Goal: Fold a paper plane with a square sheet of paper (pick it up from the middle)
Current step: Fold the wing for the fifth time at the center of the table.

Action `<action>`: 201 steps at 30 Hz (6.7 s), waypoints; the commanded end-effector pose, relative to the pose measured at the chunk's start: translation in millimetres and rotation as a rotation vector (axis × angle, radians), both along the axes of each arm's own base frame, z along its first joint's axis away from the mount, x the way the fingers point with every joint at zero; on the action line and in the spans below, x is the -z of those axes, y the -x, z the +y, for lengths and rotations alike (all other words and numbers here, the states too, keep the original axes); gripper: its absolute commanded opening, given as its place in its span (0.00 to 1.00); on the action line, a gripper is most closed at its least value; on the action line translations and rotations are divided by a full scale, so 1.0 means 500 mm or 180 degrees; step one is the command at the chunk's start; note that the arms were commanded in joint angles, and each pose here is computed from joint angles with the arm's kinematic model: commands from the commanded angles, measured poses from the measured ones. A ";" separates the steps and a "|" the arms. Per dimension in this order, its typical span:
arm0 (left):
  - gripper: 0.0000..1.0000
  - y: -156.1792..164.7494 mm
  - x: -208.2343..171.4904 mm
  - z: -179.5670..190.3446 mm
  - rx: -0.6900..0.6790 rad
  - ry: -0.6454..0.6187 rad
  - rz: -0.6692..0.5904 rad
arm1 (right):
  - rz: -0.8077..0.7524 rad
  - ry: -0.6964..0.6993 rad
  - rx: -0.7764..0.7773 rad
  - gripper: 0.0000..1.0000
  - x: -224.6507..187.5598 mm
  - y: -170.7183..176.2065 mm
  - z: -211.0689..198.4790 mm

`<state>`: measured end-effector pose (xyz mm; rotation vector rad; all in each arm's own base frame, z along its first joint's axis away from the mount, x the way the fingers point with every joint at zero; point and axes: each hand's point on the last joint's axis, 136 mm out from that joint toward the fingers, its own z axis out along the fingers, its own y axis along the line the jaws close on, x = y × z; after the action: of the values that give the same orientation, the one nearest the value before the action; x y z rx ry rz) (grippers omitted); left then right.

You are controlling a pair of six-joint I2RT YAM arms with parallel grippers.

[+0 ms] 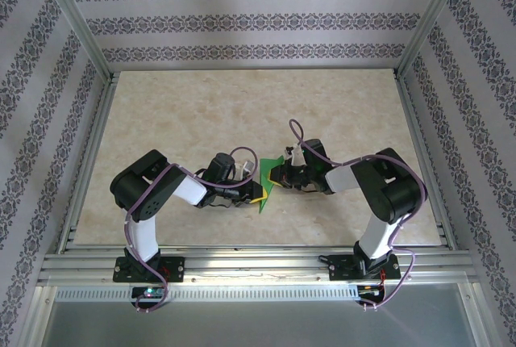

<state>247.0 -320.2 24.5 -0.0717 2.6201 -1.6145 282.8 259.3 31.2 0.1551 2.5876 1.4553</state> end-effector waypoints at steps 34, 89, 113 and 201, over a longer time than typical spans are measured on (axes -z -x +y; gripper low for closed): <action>0.07 0.046 0.005 0.040 0.0137 -0.0195 0.0135 | 0.0395 0.0513 0.0026 0.07 0.102 0.017 -0.008; 0.13 0.107 -0.021 0.050 0.0683 -0.0913 -0.0045 | 0.0613 0.0937 0.0029 0.06 0.127 0.038 -0.032; 0.03 0.002 -0.101 -0.062 0.0619 -0.0442 -0.0360 | 0.0631 0.0966 0.0024 0.05 0.130 0.039 -0.032; 0.00 0.015 0.034 -0.005 0.0542 -0.1075 -0.0272 | 0.0700 0.1026 -0.0018 0.04 0.139 0.047 -0.025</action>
<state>246.0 -332.1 24.3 0.2303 2.8137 -1.2003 284.4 263.9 13.7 0.2038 2.7865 1.2898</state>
